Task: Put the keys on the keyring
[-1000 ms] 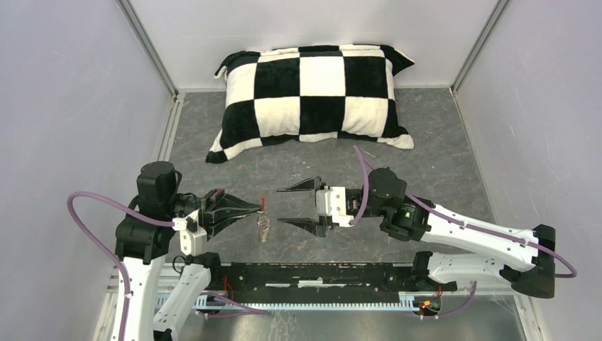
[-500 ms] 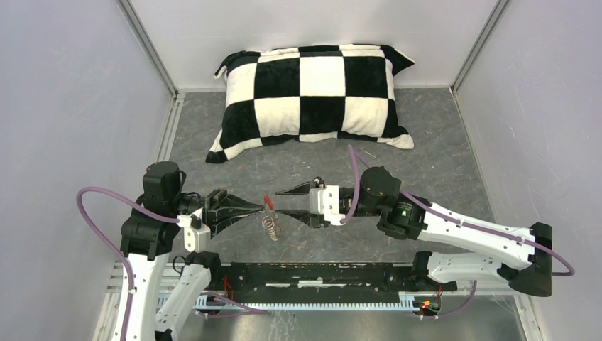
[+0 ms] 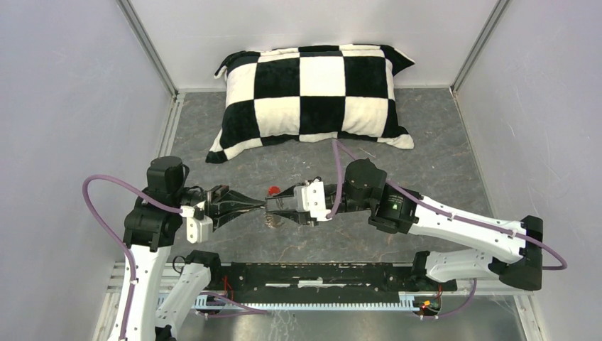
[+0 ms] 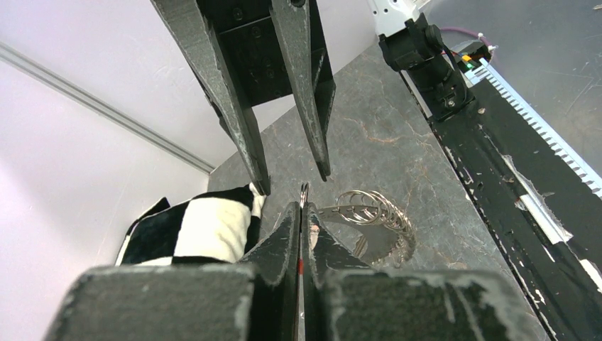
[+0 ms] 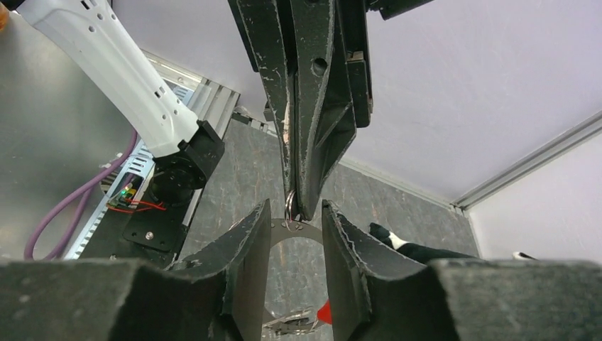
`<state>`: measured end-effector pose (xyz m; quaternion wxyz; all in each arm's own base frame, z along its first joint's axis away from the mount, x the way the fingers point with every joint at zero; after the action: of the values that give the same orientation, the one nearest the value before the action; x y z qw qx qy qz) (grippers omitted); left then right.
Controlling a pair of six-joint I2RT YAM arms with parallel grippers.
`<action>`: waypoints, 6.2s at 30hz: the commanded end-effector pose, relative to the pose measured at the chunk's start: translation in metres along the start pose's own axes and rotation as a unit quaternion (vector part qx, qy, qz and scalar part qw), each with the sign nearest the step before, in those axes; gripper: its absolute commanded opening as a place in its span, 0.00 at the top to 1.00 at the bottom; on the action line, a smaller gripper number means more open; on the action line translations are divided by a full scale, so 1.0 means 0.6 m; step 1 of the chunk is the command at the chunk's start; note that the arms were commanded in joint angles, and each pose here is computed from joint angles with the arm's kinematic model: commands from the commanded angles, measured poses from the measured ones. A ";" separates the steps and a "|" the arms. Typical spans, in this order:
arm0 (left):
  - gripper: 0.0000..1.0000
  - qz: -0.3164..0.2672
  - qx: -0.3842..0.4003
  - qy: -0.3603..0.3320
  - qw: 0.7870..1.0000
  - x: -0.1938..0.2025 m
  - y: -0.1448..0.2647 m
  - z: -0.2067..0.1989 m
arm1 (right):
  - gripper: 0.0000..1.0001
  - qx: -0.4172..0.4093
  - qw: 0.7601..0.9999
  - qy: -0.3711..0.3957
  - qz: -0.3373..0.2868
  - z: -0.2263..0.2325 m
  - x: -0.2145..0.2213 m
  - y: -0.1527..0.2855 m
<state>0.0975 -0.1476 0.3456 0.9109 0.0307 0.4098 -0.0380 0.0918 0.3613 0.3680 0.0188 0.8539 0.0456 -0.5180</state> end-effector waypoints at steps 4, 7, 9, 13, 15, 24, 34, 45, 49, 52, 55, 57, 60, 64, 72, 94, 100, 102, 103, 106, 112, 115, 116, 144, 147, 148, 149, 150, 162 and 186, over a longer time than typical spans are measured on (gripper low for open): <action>0.98 -0.027 0.008 0.005 1.000 -0.017 -0.003 0.003 | 0.63 0.000 1.000 -0.003 0.010 -0.009 -0.012 -0.012; 0.98 -0.027 0.007 0.005 1.000 -0.017 -0.003 0.003 | 0.68 0.007 1.000 -0.007 0.022 -0.012 -0.005 -0.015; 0.98 -0.026 0.007 0.005 1.000 -0.017 -0.003 0.003 | 0.80 0.009 1.000 -0.007 0.026 -0.014 -0.003 -0.018; 0.98 -0.023 0.006 0.012 1.000 -0.013 -0.003 0.001 | 0.99 0.021 0.999 -0.010 0.025 -0.018 -0.004 -0.018; 0.96 -0.017 0.005 0.017 1.000 -0.007 -0.002 -0.001 | 0.99 0.027 0.999 -0.010 0.020 -0.019 -0.007 -0.016; 0.66 0.011 -0.004 0.010 1.000 0.007 0.002 -0.014 | 0.99 0.038 0.999 -0.019 0.000 -0.011 -0.009 -0.002; 0.66 0.013 -0.005 0.015 1.000 0.001 0.002 -0.011 | 0.99 0.041 0.998 -0.045 -0.030 0.000 -0.007 -0.003; 0.75 0.028 -0.011 0.035 0.999 0.007 0.005 -0.020 | 0.99 0.086 0.990 -0.088 -0.074 0.000 -0.002 0.005; 0.78 0.028 -0.011 0.033 0.999 0.007 0.005 -0.020 | 0.99 0.094 0.986 -0.104 -0.088 0.002 0.000 0.007; 0.83 0.027 -0.010 0.032 0.999 0.006 0.004 -0.019 | 0.99 0.094 0.985 -0.112 -0.095 0.003 0.000 0.005; 0.85 0.023 -0.009 0.037 0.999 0.006 0.004 -0.020 | 0.99 0.095 0.983 -0.120 -0.104 0.004 -0.001 0.002; 0.85 0.023 -0.009 0.038 0.999 0.006 0.004 -0.021 | 0.99 0.093 0.982 -0.125 -0.108 0.005 -0.001 0.000; 0.85 0.026 -0.010 0.039 0.999 0.009 0.004 -0.022 | 0.99 0.092 0.980 -0.133 -0.115 0.007 0.000 -0.003; 0.86 0.025 -0.009 0.042 0.999 0.011 0.004 -0.021 | 0.99 0.087 0.979 -0.140 -0.122 0.010 0.000 -0.009; 0.79 0.038 -0.012 0.027 0.999 0.023 0.006 -0.019 | 0.99 0.086 0.978 -0.145 -0.122 0.014 0.002 -0.016; 0.80 0.029 -0.013 0.025 0.999 0.004 0.005 -0.026 | 0.99 0.090 0.980 -0.145 -0.101 0.018 0.019 -0.014; 0.68 0.045 -0.020 0.023 0.999 0.012 0.008 -0.034 | 0.99 0.097 0.980 -0.140 -0.098 0.016 0.018 -0.008; 0.67 0.045 -0.020 0.024 0.998 0.012 0.008 -0.032 | 0.99 0.096 0.980 -0.142 -0.097 0.017 0.019 -0.009; 0.63 0.046 -0.021 0.026 0.998 0.011 0.008 -0.031 | 0.99 0.097 0.980 -0.142 -0.096 0.017 0.020 -0.009; 0.59 0.047 -0.022 0.031 0.998 0.008 0.008 -0.026 | 0.99 0.100 0.980 -0.141 -0.095 0.016 0.021 -0.008; 0.69 0.047 -0.023 0.028 0.998 0.002 0.009 -0.022 | 0.99 0.103 0.980 -0.141 -0.094 0.015 0.023 -0.008; 0.75 0.045 -0.022 0.032 0.998 -0.001 0.008 -0.021 | 0.99 0.104 0.980 -0.141 -0.091 0.015 0.026 -0.009; 0.77 0.044 -0.022 0.035 0.998 -0.001 0.008 -0.021 | 0.99 0.105 0.980 -0.141 -0.090 0.015 0.026 -0.009; 0.98 0.021 -0.009 0.092 0.996 0.017 0.003 -0.017 | 0.99 0.086 0.981 -0.144 -0.098 0.022 0.023 -0.022; 0.98 0.019 -0.009 0.091 0.996 0.015 0.002 -0.015 | 0.99 0.084 0.981 -0.144 -0.098 0.023 0.024 -0.023; 0.98 0.020 -0.009 0.091 0.996 0.014 0.003 -0.015 | 0.99 0.085 0.981 -0.144 -0.097 0.022 0.024 -0.023; 0.98 0.020 -0.009 0.092 0.996 0.013 0.003 -0.015 | 0.99 0.084 0.981 -0.144 -0.097 0.023 0.024 -0.023; 0.98 0.021 -0.010 0.091 0.996 0.012 0.003 -0.015 | 0.99 0.083 0.981 -0.144 -0.097 0.024 0.024 -0.023; 0.98 0.012 -0.006 0.045 0.999 0.009 0.002 -0.023 | 0.52 0.085 0.982 -0.146 -0.079 0.026 0.023 -0.010; 0.98 -0.017 0.004 0.031 0.999 -0.027 -0.001 -0.015 | 0.29 0.255 0.938 -0.181 0.149 -0.113 0.321 0.188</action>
<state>0.0874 -0.1463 0.3423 0.8875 0.0313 0.4584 -0.0353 0.2296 0.2658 0.2835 -0.1774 0.7316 -0.1895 -0.6304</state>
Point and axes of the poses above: each gripper's point midway between its finger pads, its own y axis back along the fingers, its own z axis along the line the jaws close on, x = y × z, the point moved 4 cm from there along y, back along the fingers
